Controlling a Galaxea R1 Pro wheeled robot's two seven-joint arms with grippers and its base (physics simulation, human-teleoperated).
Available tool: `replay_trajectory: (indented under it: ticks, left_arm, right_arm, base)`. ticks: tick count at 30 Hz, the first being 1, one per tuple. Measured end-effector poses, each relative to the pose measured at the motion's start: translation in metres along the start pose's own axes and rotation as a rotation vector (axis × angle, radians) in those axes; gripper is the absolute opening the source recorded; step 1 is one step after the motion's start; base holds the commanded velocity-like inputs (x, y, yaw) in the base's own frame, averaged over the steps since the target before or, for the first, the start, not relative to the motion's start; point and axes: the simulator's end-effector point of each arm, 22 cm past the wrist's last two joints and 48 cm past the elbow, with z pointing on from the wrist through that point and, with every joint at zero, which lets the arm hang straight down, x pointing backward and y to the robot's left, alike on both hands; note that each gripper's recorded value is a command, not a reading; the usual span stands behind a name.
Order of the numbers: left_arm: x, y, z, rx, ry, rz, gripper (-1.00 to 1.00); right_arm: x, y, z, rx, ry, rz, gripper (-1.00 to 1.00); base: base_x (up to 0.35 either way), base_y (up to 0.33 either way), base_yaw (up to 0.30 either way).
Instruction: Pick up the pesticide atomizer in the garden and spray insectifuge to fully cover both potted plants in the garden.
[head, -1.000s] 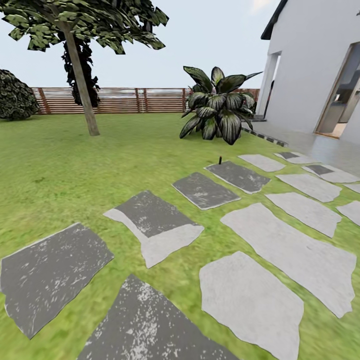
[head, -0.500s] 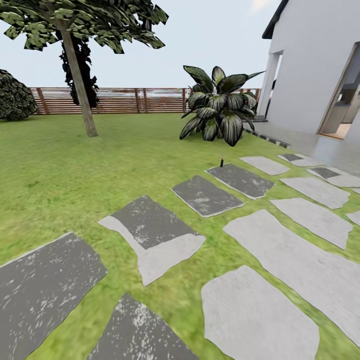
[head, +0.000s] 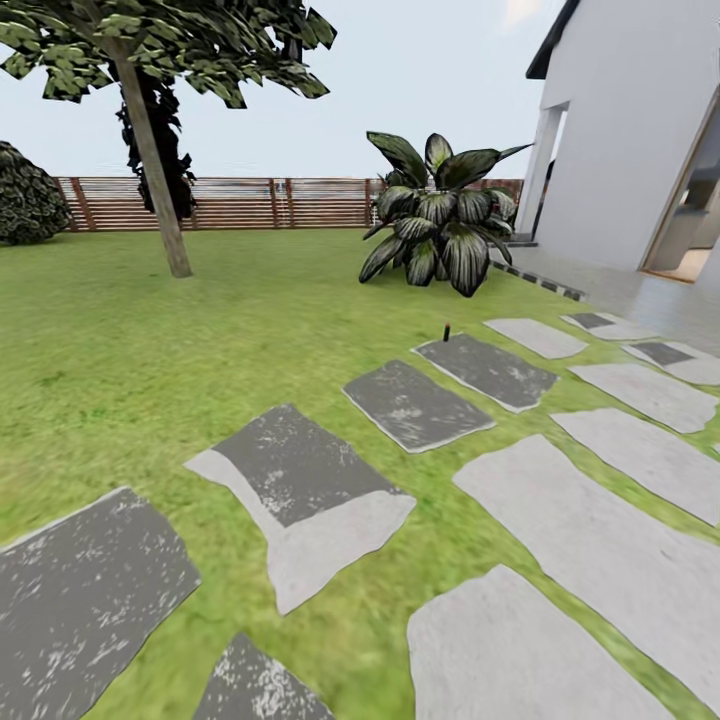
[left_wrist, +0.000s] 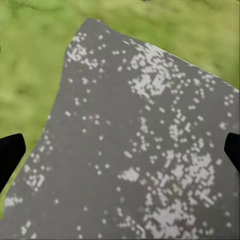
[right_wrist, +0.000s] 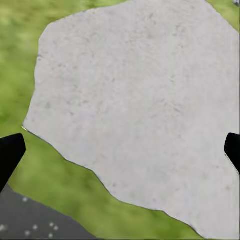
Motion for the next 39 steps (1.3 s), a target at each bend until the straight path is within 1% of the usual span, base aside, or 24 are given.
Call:
replay_trajectory:
  ticks: [19, 24, 39]
  left_arm:
    - [0.0000, -0.0003, 0.0000, 0.000, 0.000, 0.000, 1.00]
    - [0.0000, -0.0004, 0.0000, 0.001, 0.000, 0.000, 1.00]
    - [-0.0001, -0.0004, 0.0000, 0.001, 0.000, 0.001, 1.00]
  right_arm:
    - [-0.0010, -0.0006, 0.0002, 0.002, -0.002, 0.002, 1.00]
    - [-0.0009, -0.0005, 0.0001, 0.001, -0.002, 0.002, 1.00]
    - [-0.0003, -0.0004, 0.0000, 0.001, -0.001, 0.001, 1.00]
  base:
    - [0.339, 0.000, -0.013]
    - [0.340, 0.000, -0.209]
    - [0.339, 0.000, -0.283]
